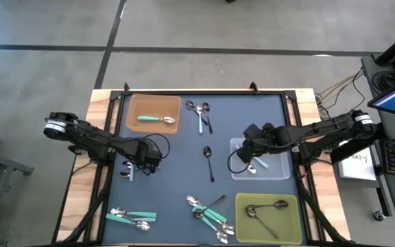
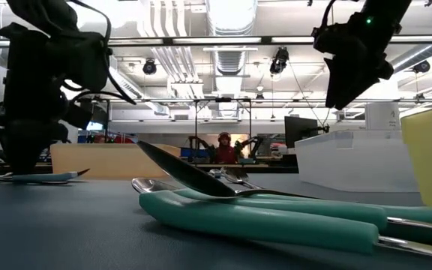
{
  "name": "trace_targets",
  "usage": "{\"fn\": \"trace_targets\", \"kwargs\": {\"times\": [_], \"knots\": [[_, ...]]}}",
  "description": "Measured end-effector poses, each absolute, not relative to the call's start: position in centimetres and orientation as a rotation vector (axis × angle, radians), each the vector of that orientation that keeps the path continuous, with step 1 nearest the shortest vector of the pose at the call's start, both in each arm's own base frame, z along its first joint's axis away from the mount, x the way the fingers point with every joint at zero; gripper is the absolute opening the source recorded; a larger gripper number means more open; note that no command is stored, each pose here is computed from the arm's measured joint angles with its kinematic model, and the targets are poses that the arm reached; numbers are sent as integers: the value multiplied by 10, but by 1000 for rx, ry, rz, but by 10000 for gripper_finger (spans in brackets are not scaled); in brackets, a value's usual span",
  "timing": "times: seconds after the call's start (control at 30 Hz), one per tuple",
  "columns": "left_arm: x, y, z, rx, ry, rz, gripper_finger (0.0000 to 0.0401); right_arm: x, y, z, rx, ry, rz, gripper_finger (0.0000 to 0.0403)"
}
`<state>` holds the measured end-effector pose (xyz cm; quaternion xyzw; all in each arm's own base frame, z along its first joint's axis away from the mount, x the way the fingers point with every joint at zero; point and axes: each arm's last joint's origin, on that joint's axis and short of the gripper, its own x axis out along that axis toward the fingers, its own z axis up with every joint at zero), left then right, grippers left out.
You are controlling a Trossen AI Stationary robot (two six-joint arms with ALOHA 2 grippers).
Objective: Sort silverware by color (type)
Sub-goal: Put the black spoon into the yellow bin
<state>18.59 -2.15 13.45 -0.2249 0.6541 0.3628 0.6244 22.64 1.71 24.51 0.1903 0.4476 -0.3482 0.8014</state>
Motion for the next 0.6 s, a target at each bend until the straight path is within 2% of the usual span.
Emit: {"fn": "trace_targets", "kwargs": {"times": [0.37, 0.6], "knots": [[195, -13, 136, -311, 1517, 618, 124, 228, 17, 246, 413, 945, -740, 171], [200, -4, 135, -373, 1467, 630, 87, 228, 17, 246, 404, 949, -735, 171]]}}
